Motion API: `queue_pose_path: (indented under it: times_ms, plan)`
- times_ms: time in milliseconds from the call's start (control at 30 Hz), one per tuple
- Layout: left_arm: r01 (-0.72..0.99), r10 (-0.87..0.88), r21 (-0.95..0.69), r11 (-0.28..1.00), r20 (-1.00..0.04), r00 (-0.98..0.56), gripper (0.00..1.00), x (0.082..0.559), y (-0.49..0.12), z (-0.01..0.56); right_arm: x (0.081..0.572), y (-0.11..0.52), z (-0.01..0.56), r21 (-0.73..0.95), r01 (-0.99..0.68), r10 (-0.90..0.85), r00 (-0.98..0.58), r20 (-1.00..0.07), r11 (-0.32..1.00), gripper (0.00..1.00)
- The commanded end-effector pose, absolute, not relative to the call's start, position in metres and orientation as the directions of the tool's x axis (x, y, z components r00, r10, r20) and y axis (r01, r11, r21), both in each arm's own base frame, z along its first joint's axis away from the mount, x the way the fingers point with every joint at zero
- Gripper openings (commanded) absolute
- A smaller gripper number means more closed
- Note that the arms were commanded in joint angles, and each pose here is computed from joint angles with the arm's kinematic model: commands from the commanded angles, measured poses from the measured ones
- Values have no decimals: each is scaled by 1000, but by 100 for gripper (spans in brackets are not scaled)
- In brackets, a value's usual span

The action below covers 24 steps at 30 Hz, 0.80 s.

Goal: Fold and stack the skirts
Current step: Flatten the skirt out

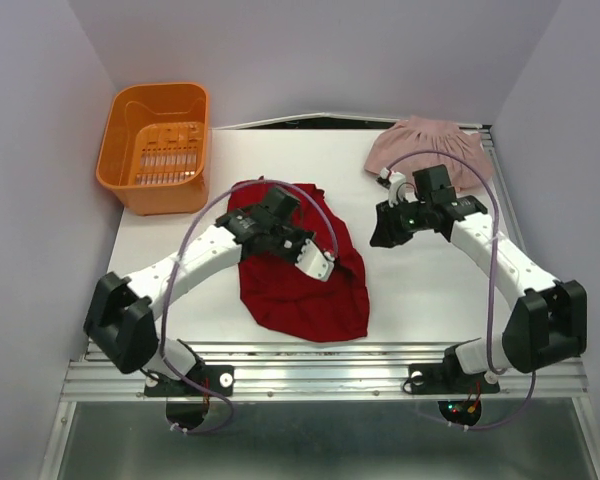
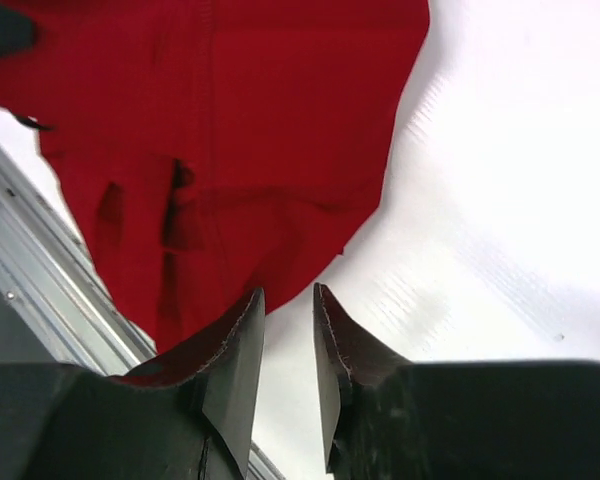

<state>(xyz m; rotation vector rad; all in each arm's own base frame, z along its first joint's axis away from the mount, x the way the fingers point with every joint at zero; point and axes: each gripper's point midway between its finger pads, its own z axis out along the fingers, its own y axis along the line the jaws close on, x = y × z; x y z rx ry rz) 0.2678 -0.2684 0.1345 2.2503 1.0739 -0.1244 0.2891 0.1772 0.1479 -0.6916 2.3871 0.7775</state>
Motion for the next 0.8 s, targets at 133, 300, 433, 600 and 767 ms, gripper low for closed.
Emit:
queue_pose_path:
  times_ms: [133, 300, 433, 600, 767]
  plan:
    - [780, 516, 625, -37, -656, 550, 0, 265, -267, 309, 270, 216, 213, 493, -711, -243, -662, -709, 501, 33]
    - [837, 368, 519, 172, -822, 434, 0, 276, -256, 367, 296, 214, 157, 507, -631, -246, -736, -630, 587, 33]
    - [859, 342, 447, 249, -871, 354, 0, 290, -247, 378, 322, 201, 126, 437, -570, -262, -768, -584, 696, 32]
    - [876, 360, 360, 322, -902, 238, 0, 312, -244, 363, 303, 219, 178, 504, -644, -211, -712, -669, 576, 42]
    - [881, 332, 273, 387, -932, 143, 0, 336, -245, 353, 252, 226, 197, 545, -737, -199, -650, -733, 400, 66]
